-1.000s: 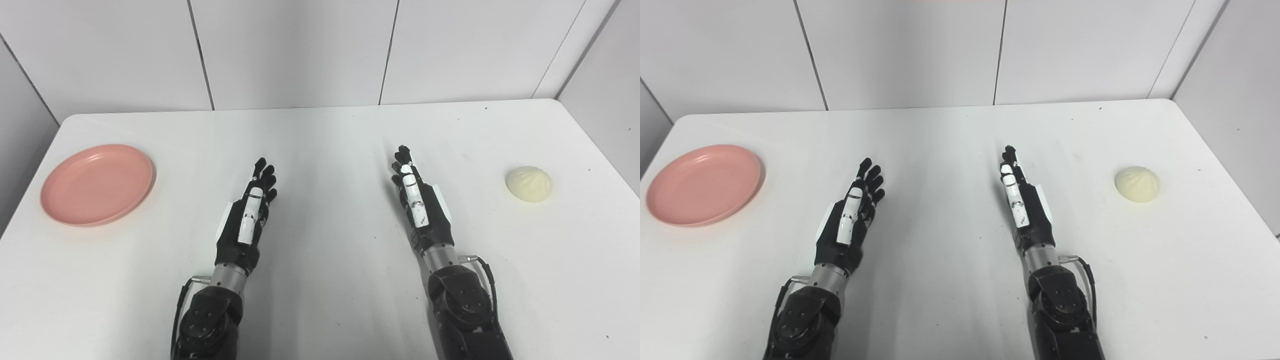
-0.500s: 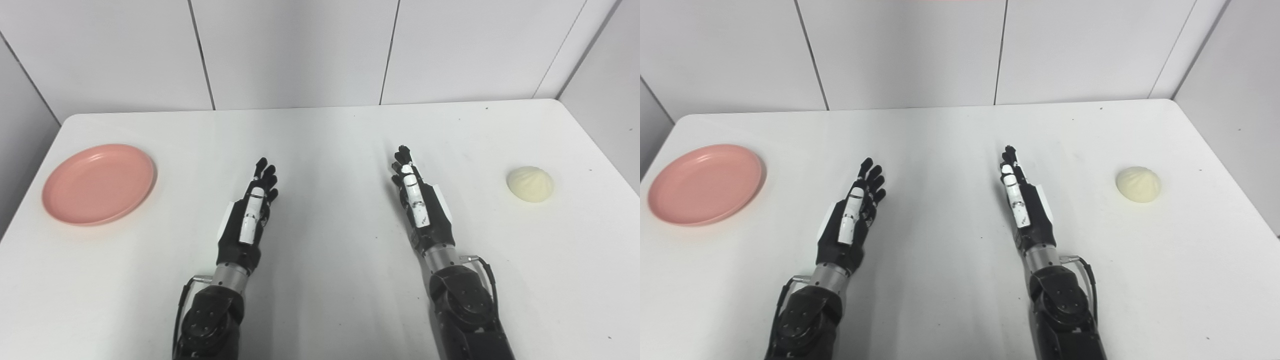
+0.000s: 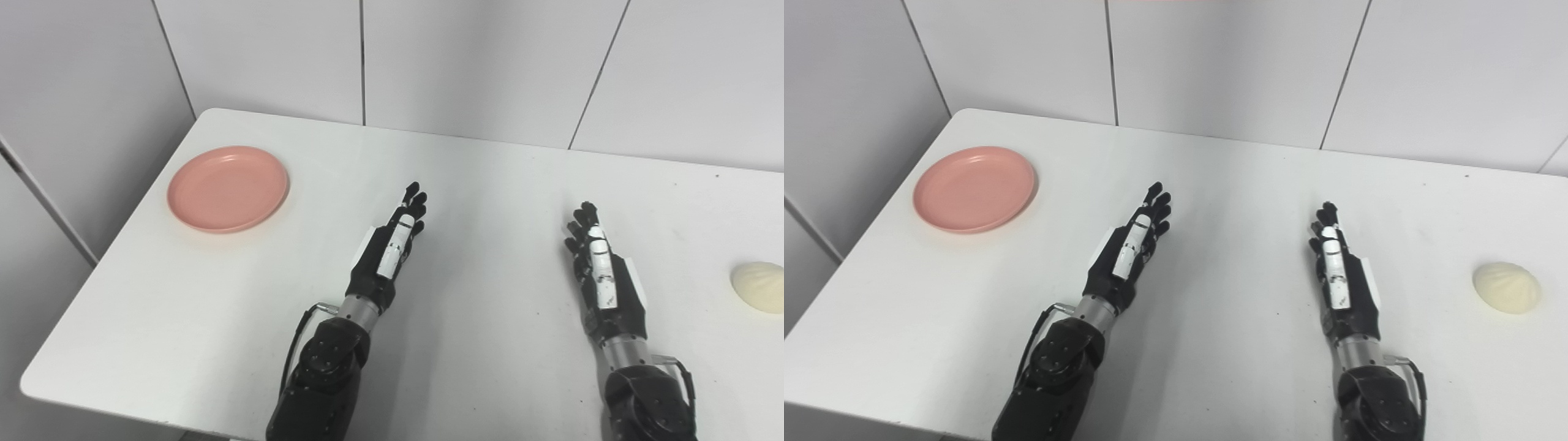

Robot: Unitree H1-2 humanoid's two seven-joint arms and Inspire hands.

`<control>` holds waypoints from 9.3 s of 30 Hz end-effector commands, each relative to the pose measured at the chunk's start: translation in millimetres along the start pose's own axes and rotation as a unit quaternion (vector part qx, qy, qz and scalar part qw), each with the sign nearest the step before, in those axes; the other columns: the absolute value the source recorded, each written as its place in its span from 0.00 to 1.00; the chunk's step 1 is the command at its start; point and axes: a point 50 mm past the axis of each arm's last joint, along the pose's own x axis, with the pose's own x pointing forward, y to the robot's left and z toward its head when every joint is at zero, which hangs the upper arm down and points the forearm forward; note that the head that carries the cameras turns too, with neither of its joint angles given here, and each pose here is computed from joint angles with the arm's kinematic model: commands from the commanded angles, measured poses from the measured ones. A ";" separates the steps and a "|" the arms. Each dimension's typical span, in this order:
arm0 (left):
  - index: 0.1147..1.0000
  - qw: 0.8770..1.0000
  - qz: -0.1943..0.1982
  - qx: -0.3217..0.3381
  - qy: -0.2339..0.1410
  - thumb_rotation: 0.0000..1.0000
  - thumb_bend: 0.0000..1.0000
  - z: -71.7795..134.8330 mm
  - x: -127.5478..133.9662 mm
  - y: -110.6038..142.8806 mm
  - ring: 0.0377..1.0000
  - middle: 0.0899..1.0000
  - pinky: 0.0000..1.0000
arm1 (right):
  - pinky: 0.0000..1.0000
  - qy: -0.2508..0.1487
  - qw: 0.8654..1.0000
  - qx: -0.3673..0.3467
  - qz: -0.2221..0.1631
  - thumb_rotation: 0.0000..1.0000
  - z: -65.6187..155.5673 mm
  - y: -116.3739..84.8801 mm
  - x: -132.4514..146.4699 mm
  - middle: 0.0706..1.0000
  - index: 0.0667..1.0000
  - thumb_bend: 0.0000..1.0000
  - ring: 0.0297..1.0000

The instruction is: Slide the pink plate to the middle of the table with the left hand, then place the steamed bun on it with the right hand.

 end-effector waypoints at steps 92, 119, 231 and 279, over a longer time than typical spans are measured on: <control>1.00 0.889 0.337 0.019 -0.310 1.00 0.44 184.5 -36.9 198.6 1.00 1.00 1.00 | 1.00 0.030 0.999 0.019 -0.002 1.00 -7.2 -37.8 -16.9 1.00 1.00 0.10 1.00; 1.00 0.884 0.388 -0.020 -0.260 1.00 0.43 144.0 -39.3 256.9 0.99 1.00 1.00 | 1.00 0.027 1.000 -0.001 0.006 1.00 -9.3 -38.2 -17.3 1.00 1.00 0.12 1.00; 0.95 0.985 0.053 -0.153 0.053 1.00 0.41 42.7 34.5 138.0 0.95 0.95 0.98 | 1.00 0.020 1.000 -0.013 -0.001 1.00 -14.2 0.4 -21.7 1.00 1.00 0.18 1.00; 0.98 0.979 -0.120 -0.128 0.104 1.00 0.37 32.7 13.6 51.1 0.98 0.97 1.00 | 1.00 0.038 0.999 -0.021 -0.011 1.00 -16.2 38.9 -18.4 1.00 1.00 0.20 1.00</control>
